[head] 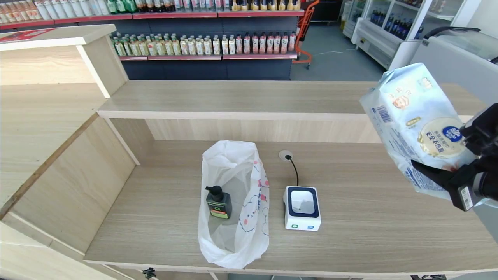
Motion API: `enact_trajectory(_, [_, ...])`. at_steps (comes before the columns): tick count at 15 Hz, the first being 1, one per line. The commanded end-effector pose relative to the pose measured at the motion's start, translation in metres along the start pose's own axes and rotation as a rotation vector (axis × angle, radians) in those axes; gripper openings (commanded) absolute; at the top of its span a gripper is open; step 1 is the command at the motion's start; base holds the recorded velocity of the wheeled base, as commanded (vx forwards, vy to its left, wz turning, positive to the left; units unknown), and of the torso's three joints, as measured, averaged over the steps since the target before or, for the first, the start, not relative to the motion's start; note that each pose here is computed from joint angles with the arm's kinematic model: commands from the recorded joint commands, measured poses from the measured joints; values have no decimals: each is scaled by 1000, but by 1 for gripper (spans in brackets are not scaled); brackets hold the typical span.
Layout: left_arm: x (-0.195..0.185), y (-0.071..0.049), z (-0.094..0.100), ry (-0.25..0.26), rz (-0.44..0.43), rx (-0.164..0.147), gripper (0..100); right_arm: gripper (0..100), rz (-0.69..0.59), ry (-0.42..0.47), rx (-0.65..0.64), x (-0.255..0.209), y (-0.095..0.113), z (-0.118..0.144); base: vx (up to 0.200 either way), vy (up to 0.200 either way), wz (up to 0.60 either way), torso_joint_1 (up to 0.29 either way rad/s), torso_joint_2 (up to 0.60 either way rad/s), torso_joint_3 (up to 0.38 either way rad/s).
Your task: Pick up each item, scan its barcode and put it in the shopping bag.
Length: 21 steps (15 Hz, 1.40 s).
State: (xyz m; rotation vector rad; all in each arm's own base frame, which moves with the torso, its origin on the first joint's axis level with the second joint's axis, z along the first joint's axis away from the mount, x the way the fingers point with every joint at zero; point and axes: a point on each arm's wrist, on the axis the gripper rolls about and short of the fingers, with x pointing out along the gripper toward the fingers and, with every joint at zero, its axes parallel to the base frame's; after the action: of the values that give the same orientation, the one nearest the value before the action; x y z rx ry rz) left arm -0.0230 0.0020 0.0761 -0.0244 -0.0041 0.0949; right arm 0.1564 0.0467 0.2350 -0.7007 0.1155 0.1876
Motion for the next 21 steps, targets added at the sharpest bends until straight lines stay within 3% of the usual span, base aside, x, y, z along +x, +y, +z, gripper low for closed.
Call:
enact_trajectory(1, [0,0,0,0,2,0,100,0,-50,24,-98,1,2,-18,0,0,600,2,2,2])
enact_trajectory(6, [0,0,0,0,0,0,100,0,-82,-37,-166,1,13,-41,0,0,240,0,-1,1])
enact_trajectory(10, [0,0,0,0,0,0,100,0,-134,-87,-276,26,-1,-51,0,0,0,0,0,0])
enact_trajectory(12, [0,0,0,0,2,0,100,0,-60,-116,-294,31,-3,-62,0,0,0,0,0,0])
enact_trajectory(15, [0,0,0,0,2,0,100,0,66,-152,-452,38,-19,-98,0,0,0,0,0,0])
enact_trajectory(21, [0,0,0,0,2,0,100,0,63,-187,-628,56,-36,-132,0,0,0,0,0,0])
